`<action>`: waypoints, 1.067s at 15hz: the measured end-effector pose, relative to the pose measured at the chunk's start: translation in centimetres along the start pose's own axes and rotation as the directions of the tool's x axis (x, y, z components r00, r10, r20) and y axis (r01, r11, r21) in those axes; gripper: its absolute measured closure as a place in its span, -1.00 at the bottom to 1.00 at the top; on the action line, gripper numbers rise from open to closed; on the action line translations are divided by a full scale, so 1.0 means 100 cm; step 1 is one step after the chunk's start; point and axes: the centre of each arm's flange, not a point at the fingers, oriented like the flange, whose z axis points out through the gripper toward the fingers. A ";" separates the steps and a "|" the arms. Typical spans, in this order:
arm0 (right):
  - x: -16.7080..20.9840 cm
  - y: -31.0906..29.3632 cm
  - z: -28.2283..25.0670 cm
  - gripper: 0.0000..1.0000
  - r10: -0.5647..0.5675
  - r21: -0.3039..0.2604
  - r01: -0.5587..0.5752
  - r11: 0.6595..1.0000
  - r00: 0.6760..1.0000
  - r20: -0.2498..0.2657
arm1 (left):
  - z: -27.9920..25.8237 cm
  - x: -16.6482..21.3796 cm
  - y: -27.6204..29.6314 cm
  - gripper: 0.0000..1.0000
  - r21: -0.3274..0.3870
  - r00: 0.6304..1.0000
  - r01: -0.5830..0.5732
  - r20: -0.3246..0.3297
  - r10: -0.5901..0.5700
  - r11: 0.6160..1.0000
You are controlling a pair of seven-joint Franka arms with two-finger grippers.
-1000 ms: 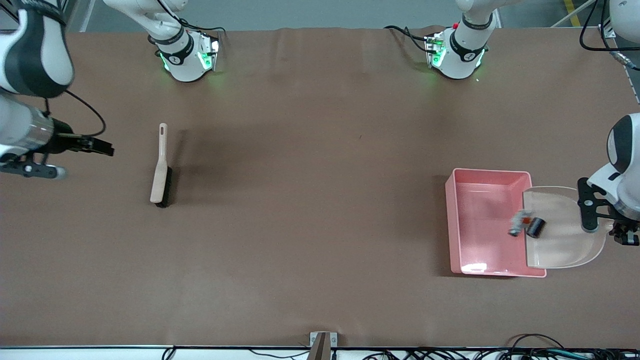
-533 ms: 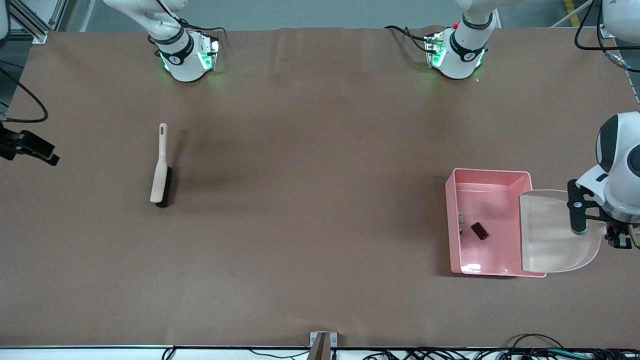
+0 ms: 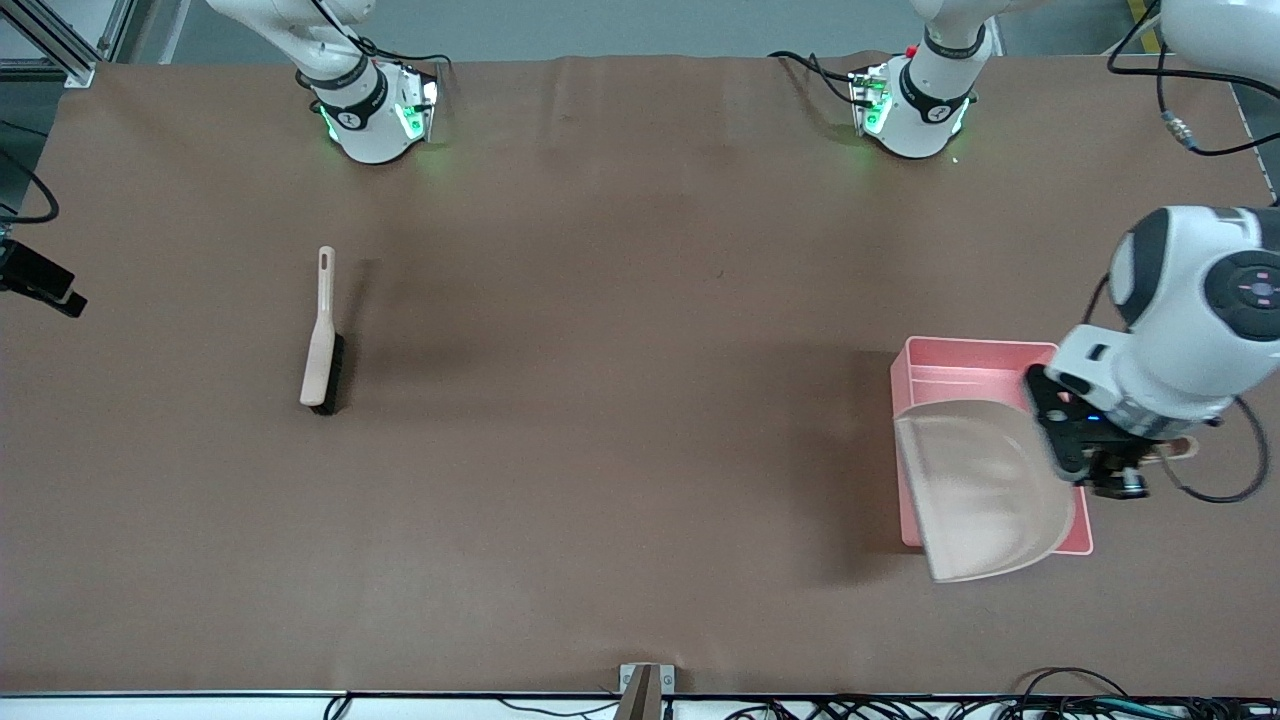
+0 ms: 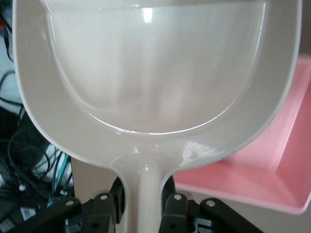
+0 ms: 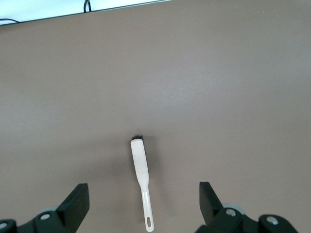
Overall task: Clean e-waste and dump in bin
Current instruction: 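Lower the dustpan back onto the table beside the bin with the left gripper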
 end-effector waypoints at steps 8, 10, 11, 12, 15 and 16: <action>-0.018 -0.044 0.003 -1.00 -0.088 0.005 0.088 0.996 0.991 0.104 | 0.042 0.149 0.054 0.33 -0.144 0.990 0.037 -0.128 -0.056 0.989; -0.020 -0.051 0.004 -1.00 -0.100 0.006 0.100 0.995 0.989 0.113 | 0.055 0.184 0.070 0.33 -0.152 0.987 0.011 -0.155 -0.035 0.988; -0.021 -0.051 0.004 -1.00 -0.101 0.006 0.101 0.995 0.988 0.115 | 0.061 0.201 0.079 0.33 -0.153 0.985 0.009 -0.168 -0.035 0.988; -0.021 -0.050 0.004 -1.00 -0.099 0.005 0.099 0.995 0.988 0.118 | 0.066 0.218 0.090 0.33 -0.154 0.983 0.012 -0.181 -0.040 0.988; -0.020 -0.043 0.004 -1.00 -0.086 0.004 0.086 0.996 0.989 0.121 | 0.084 0.252 0.120 0.33 -0.130 0.980 -0.009 -0.197 -0.017 0.991; -0.020 -0.041 0.004 -1.00 -0.083 0.003 0.083 0.997 0.989 0.121 | 0.092 0.257 0.126 0.33 -0.120 0.981 -0.023 -0.194 0.000 0.993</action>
